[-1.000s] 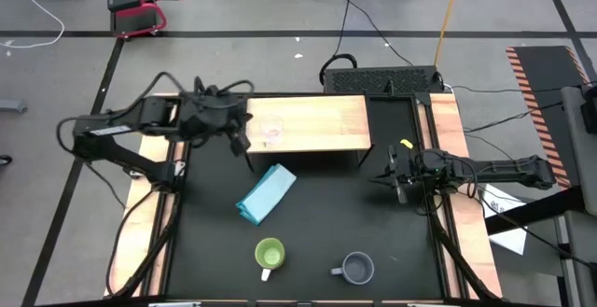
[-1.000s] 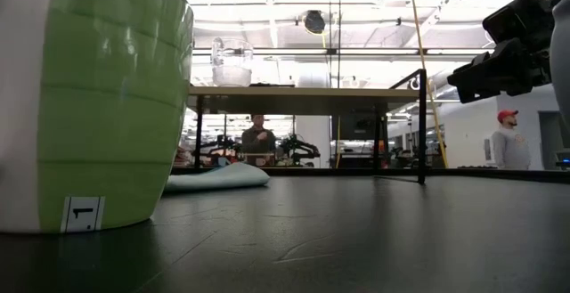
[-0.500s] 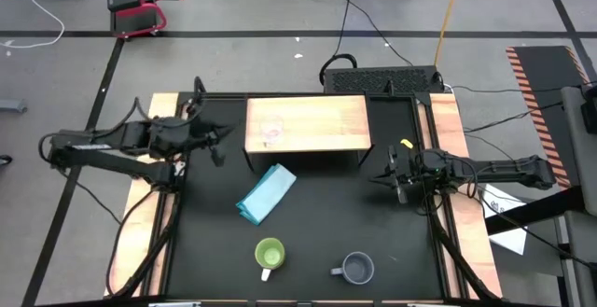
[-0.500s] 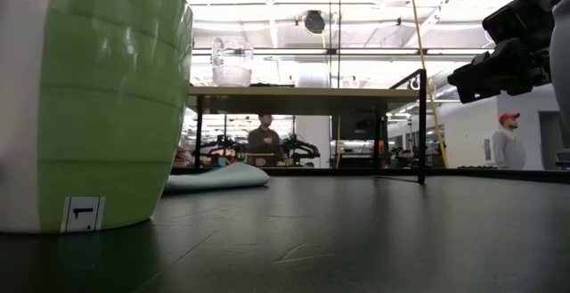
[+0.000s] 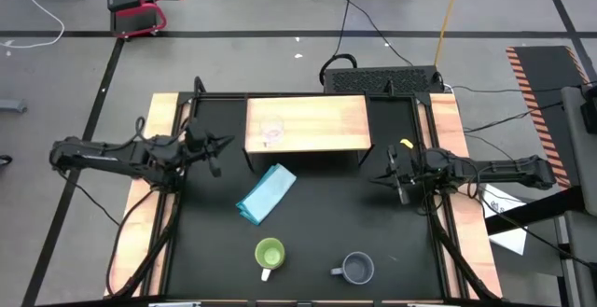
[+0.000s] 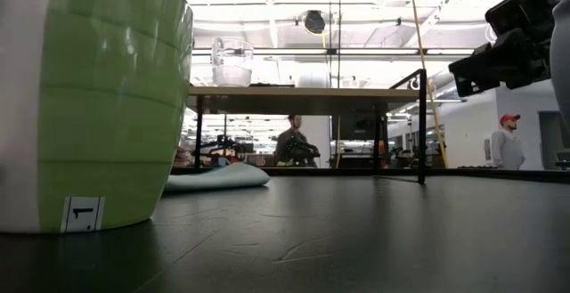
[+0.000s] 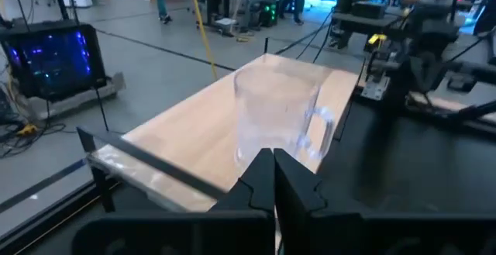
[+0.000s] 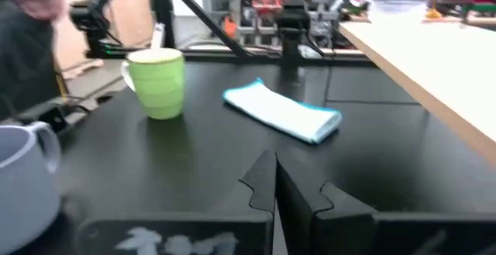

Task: Stack small to large cups/mugs on shelf
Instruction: Put the gray mug on the shelf

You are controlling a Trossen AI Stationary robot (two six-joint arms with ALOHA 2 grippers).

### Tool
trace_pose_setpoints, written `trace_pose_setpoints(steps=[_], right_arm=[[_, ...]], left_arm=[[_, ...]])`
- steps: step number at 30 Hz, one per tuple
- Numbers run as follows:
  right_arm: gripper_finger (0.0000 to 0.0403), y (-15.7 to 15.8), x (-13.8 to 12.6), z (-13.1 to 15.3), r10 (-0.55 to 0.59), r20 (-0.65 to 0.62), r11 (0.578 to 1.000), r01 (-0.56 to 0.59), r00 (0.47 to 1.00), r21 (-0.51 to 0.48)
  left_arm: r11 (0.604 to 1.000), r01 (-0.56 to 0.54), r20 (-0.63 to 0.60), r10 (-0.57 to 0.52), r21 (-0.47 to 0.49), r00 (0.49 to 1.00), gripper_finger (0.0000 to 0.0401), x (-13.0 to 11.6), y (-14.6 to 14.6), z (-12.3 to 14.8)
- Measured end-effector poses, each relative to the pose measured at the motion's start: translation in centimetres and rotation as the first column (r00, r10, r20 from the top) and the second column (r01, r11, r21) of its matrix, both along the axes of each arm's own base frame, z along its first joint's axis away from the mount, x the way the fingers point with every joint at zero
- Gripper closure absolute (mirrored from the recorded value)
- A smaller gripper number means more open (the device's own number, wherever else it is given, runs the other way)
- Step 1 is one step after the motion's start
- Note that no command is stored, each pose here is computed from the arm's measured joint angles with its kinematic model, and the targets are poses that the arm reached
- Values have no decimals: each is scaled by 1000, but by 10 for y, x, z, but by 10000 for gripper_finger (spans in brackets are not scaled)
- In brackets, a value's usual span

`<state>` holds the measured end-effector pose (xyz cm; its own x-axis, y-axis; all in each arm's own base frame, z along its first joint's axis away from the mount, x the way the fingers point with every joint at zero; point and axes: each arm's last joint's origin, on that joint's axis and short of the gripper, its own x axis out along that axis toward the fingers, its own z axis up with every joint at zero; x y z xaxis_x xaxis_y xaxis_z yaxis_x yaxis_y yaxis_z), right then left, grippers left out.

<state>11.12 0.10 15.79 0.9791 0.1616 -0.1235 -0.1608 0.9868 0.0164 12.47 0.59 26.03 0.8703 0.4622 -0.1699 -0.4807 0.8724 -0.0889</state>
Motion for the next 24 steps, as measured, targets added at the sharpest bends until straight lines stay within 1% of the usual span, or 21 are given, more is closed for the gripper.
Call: trace_pose_setpoints(steps=[3, 6, 8, 12, 16, 17, 19, 20, 24], right_arm=[[403, 0, 0, 2, 13, 17, 1000, -13, 1000, -1], [403, 0, 0, 2, 14, 18, 1000, -13, 1000, -6], [403, 0, 0, 2, 14, 22, 1000, -14, 1000, -10], [403, 0, 0, 2, 16, 25, 1000, -15, 1000, -20], [403, 0, 0, 2, 17, 26, 999, -17, 1000, -31], [403, 0, 0, 2, 17, 27, 999, -17, 999, -31], [403, 0, 0, 3, 17, 34, 999, -16, 999, -31], [403, 0, 0, 3, 17, 38, 999, -16, 999, -32], [403, 0, 0, 3, 18, 38, 999, -17, 999, -32]], left_arm=[[999, 17, -2, -17, 35, 1000, 401, -3, 0, -12], [990, 114, -1, -114, 80, 993, 401, -4, -2, -25], [989, 132, 21, -133, 63, 991, 401, -6, -3, -32], [984, 171, 23, -172, 54, 985, 401, -10, -4, -47], [964, 242, 38, -248, 107, 968, 401, -12, -7, -58], [965, 242, 52, -249, 104, 967, 401, -13, -7, -59], [979, 193, 95, -198, 66, 976, 401, -15, -5, -61], [980, 185, 108, -192, 71, 975, 401, -16, -5, -62], [962, 235, 115, -252, 143, 961, 401, -17, -7, -68]])
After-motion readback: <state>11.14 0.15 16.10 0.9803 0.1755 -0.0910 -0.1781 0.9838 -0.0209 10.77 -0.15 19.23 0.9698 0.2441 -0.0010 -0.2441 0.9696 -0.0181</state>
